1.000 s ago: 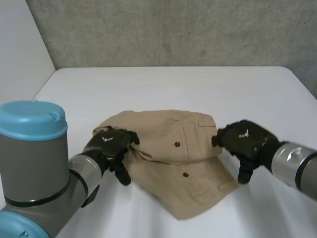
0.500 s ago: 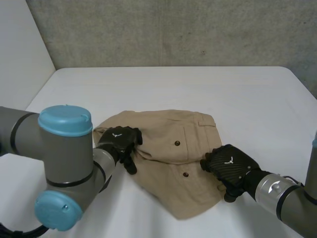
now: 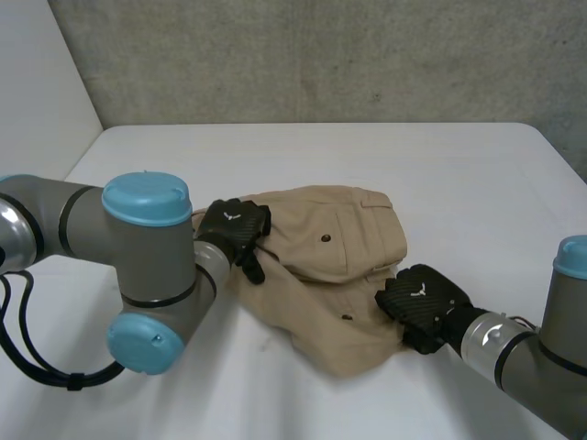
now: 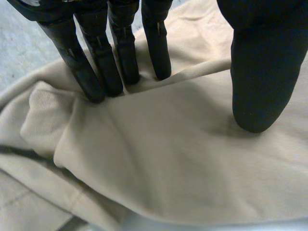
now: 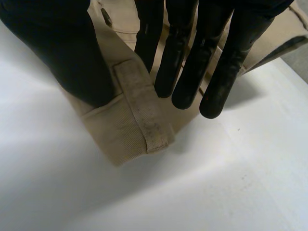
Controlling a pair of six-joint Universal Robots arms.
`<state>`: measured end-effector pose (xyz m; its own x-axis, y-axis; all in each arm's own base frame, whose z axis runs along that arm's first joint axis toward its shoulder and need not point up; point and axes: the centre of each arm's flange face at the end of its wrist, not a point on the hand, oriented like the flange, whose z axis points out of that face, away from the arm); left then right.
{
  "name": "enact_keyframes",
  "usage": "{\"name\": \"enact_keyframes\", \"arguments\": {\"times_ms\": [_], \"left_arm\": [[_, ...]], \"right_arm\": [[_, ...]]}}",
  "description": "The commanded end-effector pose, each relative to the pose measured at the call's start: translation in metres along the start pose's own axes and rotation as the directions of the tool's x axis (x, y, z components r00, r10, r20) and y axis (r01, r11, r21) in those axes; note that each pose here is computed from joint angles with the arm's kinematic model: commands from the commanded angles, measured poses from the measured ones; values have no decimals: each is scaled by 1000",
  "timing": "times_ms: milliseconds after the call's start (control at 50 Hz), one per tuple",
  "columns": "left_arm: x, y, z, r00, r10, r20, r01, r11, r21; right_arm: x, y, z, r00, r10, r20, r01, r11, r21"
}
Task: Fold the shorts.
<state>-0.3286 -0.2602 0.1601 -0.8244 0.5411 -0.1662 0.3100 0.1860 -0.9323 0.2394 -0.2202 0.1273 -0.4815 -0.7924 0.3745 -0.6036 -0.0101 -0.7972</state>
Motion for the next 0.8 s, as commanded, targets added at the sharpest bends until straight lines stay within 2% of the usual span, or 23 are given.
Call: {"name": "enact_keyframes", "arguments": {"times_ms": [20, 140, 220, 240, 340, 460, 560, 640, 800], "left_arm": [[-3, -12, 14, 1000, 0, 19, -1, 997, 72], [-24, -19, 20, 998, -18, 63, 13, 996, 85], [-27, -28, 0, 998, -26, 63, 22, 998, 67], [-27, -29, -7, 998, -27, 60, 23, 998, 57], [-27, -37, -47, 998, -39, 54, 38, 999, 18], [-25, -24, -94, 993, -113, 41, 114, 993, -31], [-16, -5, -111, 993, -121, 11, 122, 988, -95], [3, 7, -119, 991, -110, -74, 99, 986, -136], [20, 36, -103, 984, -114, -135, 79, 968, -240]], "right_arm": [[10, -10, 7, 1000, -8, -23, 9, 999, 33], [37, -31, 17, 992, 82, -98, -73, 993, 98], [51, -40, 19, 977, 147, -158, -129, 984, 120], [71, -53, 20, 943, 236, -234, -202, 966, 159], [84, -62, 24, 900, 334, -280, -289, 938, 190], [81, -71, 34, 898, 337, -282, -305, 940, 150], [83, -70, 43, 887, 333, -318, -311, 943, 122], [84, -67, 48, 883, 331, -333, -312, 943, 112], [85, -65, 51, 879, 336, -338, -317, 942, 111]]}}
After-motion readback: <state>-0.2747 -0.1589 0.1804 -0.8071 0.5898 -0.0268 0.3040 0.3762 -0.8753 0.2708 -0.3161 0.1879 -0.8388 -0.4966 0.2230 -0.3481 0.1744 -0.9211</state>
